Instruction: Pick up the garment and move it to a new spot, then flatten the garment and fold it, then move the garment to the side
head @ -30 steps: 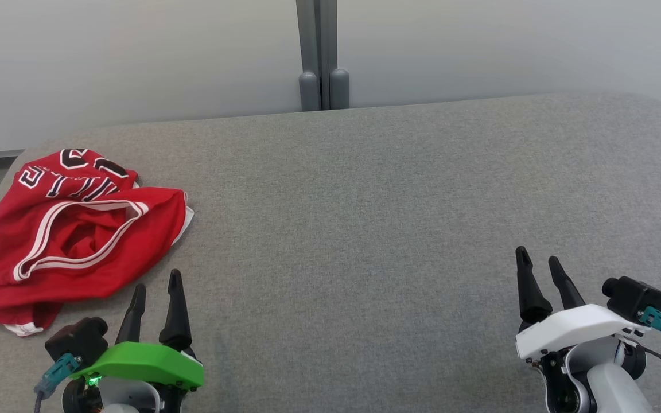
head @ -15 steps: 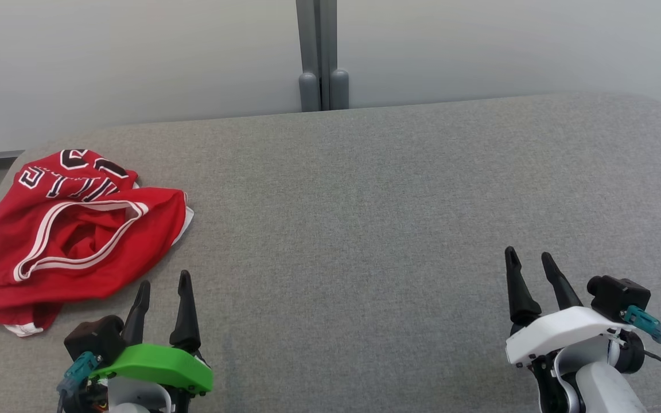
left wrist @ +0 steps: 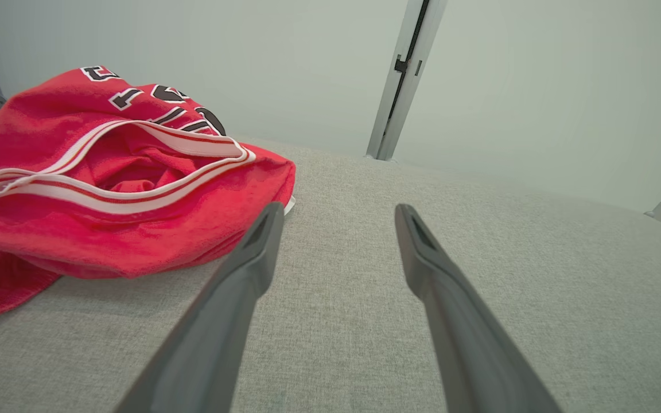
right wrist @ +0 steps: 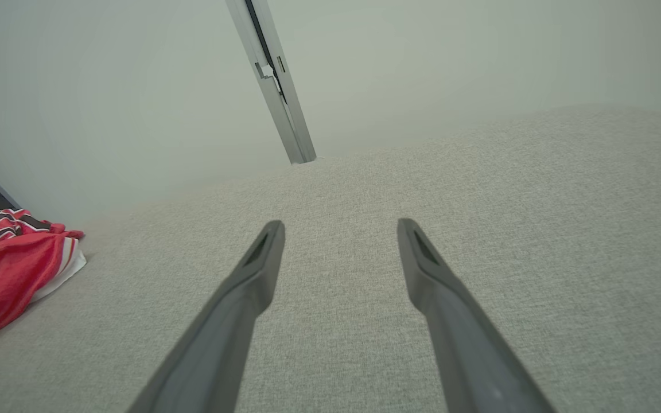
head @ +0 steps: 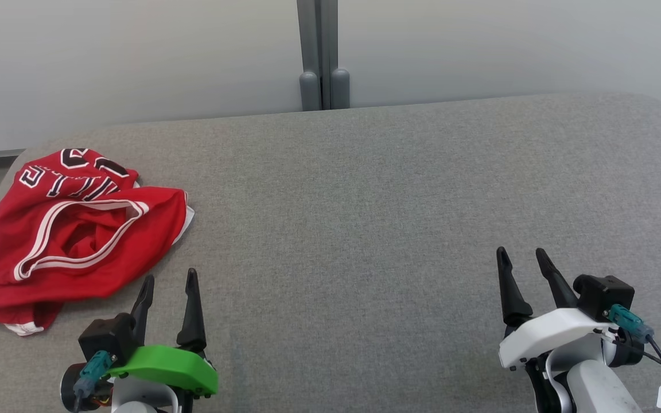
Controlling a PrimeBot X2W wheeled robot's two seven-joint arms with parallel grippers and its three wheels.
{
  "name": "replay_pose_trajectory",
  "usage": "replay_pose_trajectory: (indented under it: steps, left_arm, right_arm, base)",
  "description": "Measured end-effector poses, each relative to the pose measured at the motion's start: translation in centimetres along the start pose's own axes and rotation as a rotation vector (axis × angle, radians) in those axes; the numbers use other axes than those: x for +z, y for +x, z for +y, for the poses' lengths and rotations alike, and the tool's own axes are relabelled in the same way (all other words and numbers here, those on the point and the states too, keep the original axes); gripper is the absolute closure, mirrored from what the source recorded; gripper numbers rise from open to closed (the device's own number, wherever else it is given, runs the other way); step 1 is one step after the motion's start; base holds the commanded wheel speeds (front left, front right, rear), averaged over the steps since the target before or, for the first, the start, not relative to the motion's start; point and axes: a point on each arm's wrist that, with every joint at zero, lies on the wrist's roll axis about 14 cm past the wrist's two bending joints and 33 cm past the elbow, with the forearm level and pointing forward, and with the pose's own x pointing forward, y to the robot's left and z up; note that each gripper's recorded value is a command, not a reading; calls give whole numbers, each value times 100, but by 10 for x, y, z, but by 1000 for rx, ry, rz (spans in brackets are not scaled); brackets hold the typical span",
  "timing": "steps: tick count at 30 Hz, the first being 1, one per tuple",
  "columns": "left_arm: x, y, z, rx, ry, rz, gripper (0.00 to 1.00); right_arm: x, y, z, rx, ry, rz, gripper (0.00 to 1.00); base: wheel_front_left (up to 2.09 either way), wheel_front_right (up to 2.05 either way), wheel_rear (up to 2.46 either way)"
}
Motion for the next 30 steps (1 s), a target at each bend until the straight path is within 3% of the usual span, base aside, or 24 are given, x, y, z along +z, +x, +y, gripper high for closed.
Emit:
replay_pose_trajectory:
  steps: [30]
  left_arm:
    - [-2,-2,0,-3,95,-17,0]
  right_arm:
    - [-3,1,14,68,-180,-6,0]
  base:
    - [0,0,0]
